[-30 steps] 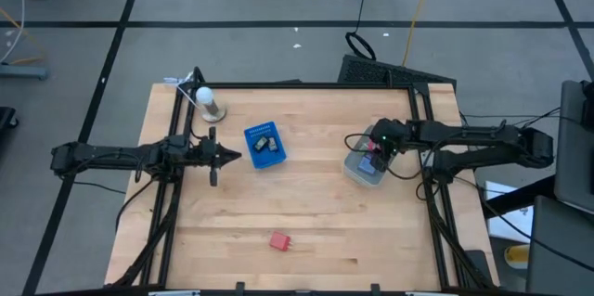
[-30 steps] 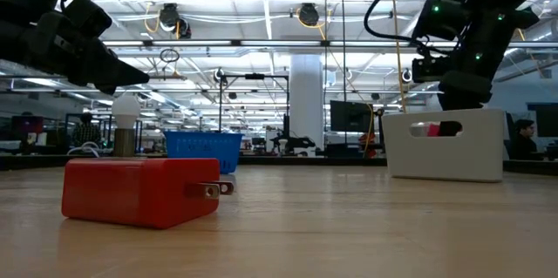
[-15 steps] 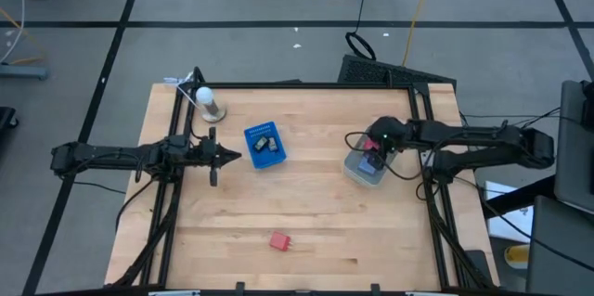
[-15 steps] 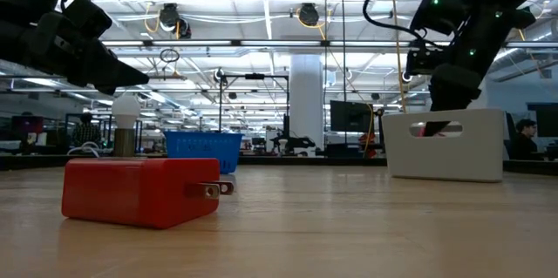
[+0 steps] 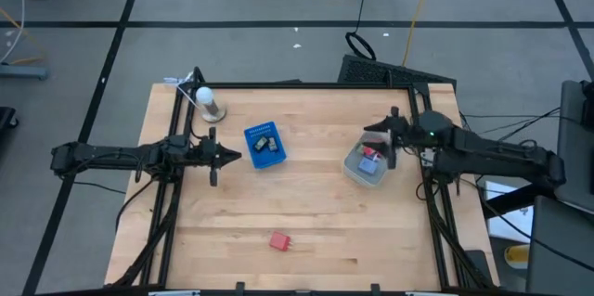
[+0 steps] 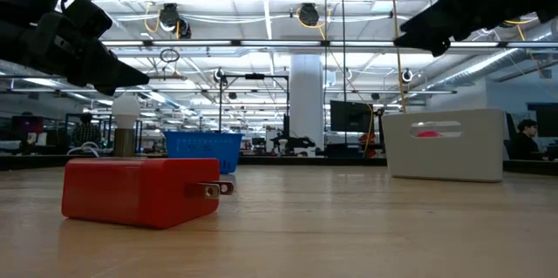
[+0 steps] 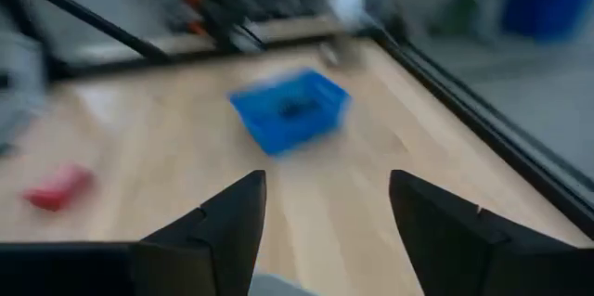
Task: Pick & Place Office items
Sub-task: Put the red charger adapter into the gray bin
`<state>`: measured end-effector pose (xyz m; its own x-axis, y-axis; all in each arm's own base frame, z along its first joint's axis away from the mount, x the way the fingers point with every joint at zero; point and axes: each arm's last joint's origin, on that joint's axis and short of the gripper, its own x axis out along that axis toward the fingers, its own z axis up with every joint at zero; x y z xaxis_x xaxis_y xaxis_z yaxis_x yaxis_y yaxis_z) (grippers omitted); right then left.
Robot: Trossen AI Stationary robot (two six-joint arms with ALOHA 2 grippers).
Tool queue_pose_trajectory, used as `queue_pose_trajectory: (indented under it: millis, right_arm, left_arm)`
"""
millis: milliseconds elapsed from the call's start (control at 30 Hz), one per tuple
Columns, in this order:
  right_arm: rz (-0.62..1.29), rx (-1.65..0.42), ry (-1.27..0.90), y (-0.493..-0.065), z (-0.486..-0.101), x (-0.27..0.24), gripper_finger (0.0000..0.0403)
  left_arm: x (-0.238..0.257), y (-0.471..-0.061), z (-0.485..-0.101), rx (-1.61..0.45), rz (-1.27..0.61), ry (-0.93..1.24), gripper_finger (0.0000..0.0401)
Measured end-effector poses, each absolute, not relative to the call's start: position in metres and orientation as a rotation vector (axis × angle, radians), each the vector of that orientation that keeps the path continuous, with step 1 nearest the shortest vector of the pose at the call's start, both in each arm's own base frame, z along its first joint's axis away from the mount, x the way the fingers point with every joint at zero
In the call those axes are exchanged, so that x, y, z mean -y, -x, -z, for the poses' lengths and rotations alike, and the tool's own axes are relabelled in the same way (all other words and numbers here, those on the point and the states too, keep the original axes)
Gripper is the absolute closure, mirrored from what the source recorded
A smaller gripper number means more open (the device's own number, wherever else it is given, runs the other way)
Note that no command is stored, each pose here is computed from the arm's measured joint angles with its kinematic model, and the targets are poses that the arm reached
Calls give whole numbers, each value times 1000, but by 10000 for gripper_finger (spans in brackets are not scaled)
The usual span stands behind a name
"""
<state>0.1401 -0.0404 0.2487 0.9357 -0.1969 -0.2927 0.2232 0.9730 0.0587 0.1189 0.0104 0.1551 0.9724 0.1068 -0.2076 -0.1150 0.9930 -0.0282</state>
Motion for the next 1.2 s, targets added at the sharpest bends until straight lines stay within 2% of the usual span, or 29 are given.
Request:
queue_pose_trajectory:
  millis: [100, 233, 333, 533, 633, 700, 933, 1200]
  right_arm:
    - [122, -147, -82, -133, -239, 34, 186]
    - [111, 18, -80, -124, -213, 29, 198]
    - [109, 132, -71, -117, -196, 28, 220]
    - [209, 256, -39, -110, -194, 29, 314]
    - [190, 227, -40, -111, -192, 28, 371]
    - [170, 220, -28, -111, -191, 27, 394]
    - [155, 198, -34, -112, -189, 25, 379]
    - [152, 190, -35, -112, -188, 25, 397]
  left_arm:
    - [-10, -119, -155, -207, -112, 44, 371]
    - [-10, -119, -155, -206, -114, 61, 370]
    - [-10, -119, -155, -205, -115, 67, 370]
    - [-10, -119, -155, -204, -117, 72, 370]
    - [-11, -119, -155, -204, -149, 72, 370]
    - [-12, -119, -155, -208, -165, 70, 370]
    - [-12, -117, -150, -250, -187, 111, 370]
    - [-13, -117, -148, -264, -232, 143, 370]
